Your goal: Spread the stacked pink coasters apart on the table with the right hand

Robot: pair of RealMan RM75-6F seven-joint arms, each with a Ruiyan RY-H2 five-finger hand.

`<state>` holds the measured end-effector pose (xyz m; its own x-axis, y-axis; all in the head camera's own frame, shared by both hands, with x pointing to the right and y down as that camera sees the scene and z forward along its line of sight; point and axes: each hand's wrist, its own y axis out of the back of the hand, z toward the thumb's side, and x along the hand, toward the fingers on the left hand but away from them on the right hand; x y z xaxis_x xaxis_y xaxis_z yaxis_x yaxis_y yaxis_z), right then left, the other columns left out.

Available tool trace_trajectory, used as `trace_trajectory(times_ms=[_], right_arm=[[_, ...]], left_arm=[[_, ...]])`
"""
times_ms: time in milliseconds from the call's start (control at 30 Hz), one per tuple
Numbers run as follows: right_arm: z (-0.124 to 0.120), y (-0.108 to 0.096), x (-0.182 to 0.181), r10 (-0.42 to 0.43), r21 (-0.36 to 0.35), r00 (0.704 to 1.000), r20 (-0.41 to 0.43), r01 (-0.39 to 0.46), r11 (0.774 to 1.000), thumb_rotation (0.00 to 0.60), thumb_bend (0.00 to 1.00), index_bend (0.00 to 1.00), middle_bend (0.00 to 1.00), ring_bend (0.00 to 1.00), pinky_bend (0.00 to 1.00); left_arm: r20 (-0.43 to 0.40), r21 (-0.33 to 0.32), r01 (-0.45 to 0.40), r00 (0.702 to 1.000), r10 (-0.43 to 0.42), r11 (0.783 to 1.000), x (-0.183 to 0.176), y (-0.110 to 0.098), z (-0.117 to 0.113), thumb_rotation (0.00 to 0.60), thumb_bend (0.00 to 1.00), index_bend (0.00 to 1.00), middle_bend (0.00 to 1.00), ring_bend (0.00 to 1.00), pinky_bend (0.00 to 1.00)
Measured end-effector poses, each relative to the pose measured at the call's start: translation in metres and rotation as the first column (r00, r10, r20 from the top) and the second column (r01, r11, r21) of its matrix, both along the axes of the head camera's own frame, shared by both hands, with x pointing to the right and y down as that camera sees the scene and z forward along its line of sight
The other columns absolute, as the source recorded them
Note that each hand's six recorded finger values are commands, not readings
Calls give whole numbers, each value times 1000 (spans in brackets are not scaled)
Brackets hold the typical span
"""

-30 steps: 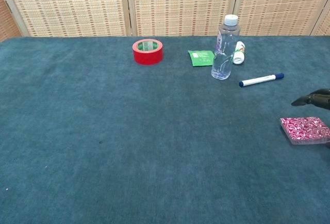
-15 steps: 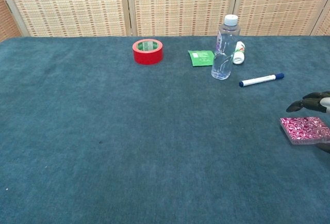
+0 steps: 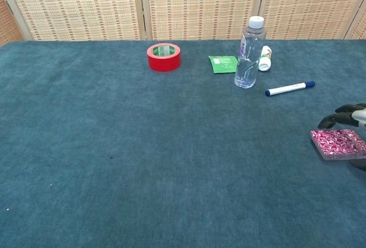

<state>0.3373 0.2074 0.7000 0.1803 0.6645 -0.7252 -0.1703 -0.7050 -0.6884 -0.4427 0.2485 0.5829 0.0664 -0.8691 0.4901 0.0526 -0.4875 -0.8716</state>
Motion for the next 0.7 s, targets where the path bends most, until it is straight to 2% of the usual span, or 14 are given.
trace_trajectory(times_ms=[700], right_arm=[[-1, -2, -2, -7, 7, 999, -31, 7, 1000, 600, 286, 216, 203, 33, 0]], left_arm=[[2, -4, -4, 1000, 4, 1000, 0, 0, 1, 600, 452, 0, 0, 0, 36]])
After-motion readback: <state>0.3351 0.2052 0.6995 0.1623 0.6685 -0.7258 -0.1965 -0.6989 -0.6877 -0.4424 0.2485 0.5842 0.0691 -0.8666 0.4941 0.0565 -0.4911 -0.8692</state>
